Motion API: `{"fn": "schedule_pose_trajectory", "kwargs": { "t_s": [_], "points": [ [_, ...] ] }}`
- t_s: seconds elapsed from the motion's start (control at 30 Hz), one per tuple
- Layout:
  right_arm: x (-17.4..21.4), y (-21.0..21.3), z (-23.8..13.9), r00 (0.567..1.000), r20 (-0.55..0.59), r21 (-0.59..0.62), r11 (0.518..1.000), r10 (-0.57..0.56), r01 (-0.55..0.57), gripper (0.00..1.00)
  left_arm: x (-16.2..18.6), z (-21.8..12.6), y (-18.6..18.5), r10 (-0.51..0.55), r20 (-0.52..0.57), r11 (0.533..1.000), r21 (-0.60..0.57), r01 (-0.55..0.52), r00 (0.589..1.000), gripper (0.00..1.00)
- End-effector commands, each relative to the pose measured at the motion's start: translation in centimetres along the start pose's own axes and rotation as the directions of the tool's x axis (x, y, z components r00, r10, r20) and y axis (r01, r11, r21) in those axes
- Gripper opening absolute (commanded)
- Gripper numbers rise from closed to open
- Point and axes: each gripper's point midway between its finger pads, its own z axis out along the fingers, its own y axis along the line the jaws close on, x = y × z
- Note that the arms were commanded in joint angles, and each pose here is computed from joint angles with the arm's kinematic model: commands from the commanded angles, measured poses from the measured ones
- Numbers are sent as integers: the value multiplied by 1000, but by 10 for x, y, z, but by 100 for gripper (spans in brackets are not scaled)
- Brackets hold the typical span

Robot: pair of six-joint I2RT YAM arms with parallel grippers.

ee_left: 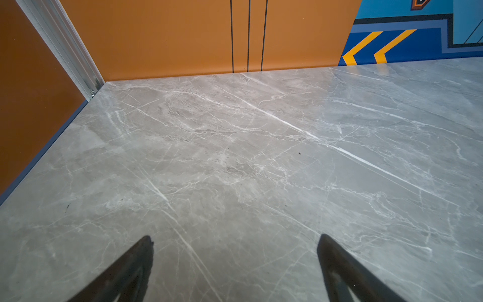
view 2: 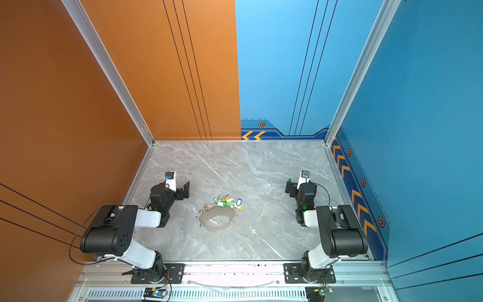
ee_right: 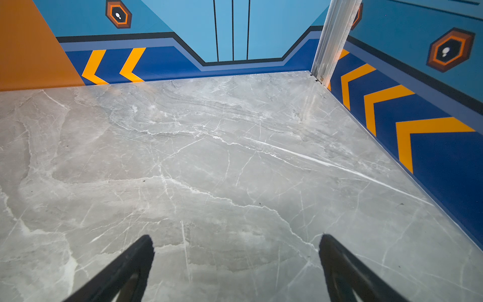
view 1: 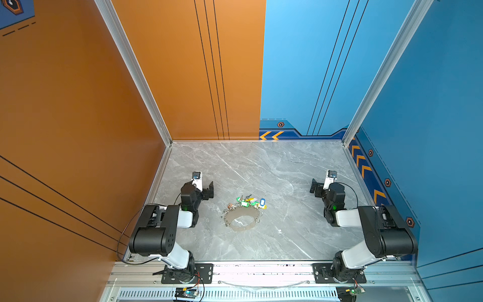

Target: Remove the keys from the keyring

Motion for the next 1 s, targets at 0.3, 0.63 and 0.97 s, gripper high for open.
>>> {"fn": "schedule_pose_trajectory", "kwargs": {
  "t_s": [0.3,0.63,0.97],
  "points": [
    [-55,9,-45,979,-34,-2,980,201,-201,100,-37,-37,34,-100,56,976,-191,109,993,98],
    [-34,111,-60,892,-418,-352,875,172,-333,93,-52,-48,18,-320,21,943,-83,321,947,98],
    [20,199,-120,744,-663,-467,823,-84,-322,74,-34,-73,-111,-126,-228,966,194,172,965,94]
  ]
}}
